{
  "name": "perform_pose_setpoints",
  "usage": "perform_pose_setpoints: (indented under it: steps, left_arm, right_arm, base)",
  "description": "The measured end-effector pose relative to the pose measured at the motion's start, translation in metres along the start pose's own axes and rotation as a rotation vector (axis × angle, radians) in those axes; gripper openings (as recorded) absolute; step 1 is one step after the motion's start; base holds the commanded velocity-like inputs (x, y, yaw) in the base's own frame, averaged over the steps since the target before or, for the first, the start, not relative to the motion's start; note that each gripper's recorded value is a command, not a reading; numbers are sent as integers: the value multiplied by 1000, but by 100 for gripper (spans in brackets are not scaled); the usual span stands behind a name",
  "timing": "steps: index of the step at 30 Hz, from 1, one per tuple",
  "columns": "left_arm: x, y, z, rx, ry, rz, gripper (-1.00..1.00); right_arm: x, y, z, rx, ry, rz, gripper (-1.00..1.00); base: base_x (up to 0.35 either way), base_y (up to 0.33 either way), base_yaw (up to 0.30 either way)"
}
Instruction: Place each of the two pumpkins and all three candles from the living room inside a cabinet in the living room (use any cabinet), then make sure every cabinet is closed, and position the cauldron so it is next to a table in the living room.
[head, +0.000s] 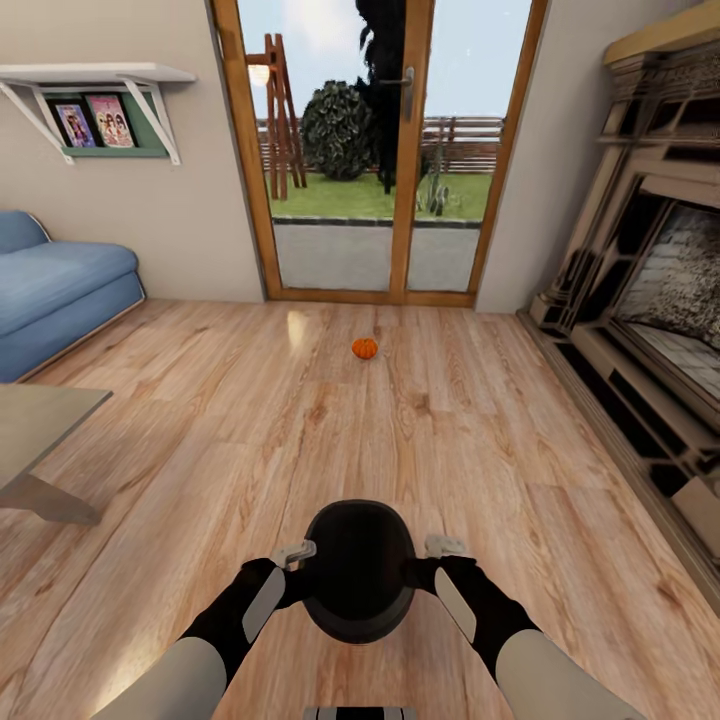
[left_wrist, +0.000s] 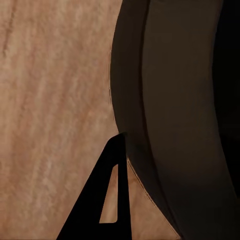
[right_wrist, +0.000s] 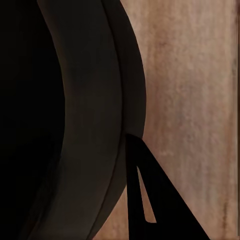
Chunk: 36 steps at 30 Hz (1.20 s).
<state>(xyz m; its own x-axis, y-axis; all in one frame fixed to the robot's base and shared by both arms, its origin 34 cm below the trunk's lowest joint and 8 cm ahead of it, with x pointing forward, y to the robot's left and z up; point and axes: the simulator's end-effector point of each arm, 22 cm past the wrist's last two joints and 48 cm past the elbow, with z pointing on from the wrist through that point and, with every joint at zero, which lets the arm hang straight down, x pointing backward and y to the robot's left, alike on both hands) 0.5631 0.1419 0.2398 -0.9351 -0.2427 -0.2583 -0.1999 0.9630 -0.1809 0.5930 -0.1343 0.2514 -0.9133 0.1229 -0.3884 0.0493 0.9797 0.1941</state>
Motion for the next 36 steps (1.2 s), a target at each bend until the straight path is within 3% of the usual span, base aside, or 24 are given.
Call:
perform_pose_setpoints:
  steps: [26, 36]
  left_arm:
    - [-38, -15, -45, 24, -101, 14, -100]
    - [-43, -18, -55, 25, -100, 12, -100]
  right_arm:
    - [-45, 8, -43, -7, -103, -16, -100]
    - [-51, 9, -51, -6, -100, -14, -100]
  base:
    - [0, 0, 0]
    - [6, 0, 41]
